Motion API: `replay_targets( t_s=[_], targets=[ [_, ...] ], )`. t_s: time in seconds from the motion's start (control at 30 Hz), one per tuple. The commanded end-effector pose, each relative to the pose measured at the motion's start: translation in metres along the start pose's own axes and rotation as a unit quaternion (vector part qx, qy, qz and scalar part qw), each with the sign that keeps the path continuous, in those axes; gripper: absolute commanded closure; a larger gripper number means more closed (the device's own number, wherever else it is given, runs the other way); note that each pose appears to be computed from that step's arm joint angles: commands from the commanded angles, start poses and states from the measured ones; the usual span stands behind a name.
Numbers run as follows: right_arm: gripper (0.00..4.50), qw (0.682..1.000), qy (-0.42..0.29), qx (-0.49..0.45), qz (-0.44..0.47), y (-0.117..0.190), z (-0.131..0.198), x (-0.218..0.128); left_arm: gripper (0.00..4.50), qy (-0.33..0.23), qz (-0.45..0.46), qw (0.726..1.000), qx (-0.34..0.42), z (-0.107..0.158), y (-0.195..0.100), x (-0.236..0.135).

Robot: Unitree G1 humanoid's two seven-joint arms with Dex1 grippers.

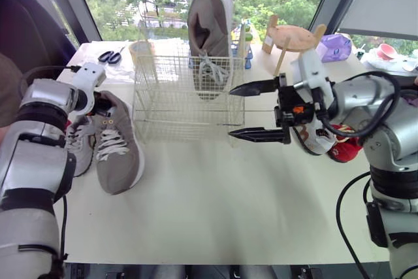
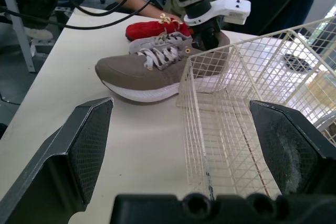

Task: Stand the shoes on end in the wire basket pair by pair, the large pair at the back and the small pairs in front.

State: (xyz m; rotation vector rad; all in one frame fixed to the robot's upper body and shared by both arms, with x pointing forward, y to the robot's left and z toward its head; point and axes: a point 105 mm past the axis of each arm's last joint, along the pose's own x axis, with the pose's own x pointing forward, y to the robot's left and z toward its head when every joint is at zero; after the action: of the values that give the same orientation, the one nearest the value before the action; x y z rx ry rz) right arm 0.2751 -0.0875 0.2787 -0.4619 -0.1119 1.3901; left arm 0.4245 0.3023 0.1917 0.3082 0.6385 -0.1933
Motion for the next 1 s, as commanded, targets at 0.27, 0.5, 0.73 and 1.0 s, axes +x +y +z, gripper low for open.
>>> replay_targets(
  t_s=[0.27, 0.5, 0.73, 1.0],
  targets=[
    [0.00, 1.000, -0.011, -0.018, 0.000, -0.008, 0.007, -0.001, 4.45, -0.174, 0.079, 0.977, 0.096, 0.102, 0.046, -0.126],
    [0.00, 0.999, -0.027, -0.020, -0.013, -0.022, 0.011, -0.001, 4.45, -0.381, 0.277, 0.866, 0.169, 0.187, 0.063, -0.237],
    [0.00, 0.999, -0.025, -0.021, -0.044, -0.027, 0.014, -0.010, 4.45, -0.633, 0.340, 0.690, 0.086, 0.232, 0.041, -0.309],
    [0.00, 0.990, -0.100, 0.000, -0.098, -0.033, 0.048, -0.040, 4.45, -0.733, 0.335, 0.587, 0.078, 0.241, -0.008, -0.307]
  ],
)
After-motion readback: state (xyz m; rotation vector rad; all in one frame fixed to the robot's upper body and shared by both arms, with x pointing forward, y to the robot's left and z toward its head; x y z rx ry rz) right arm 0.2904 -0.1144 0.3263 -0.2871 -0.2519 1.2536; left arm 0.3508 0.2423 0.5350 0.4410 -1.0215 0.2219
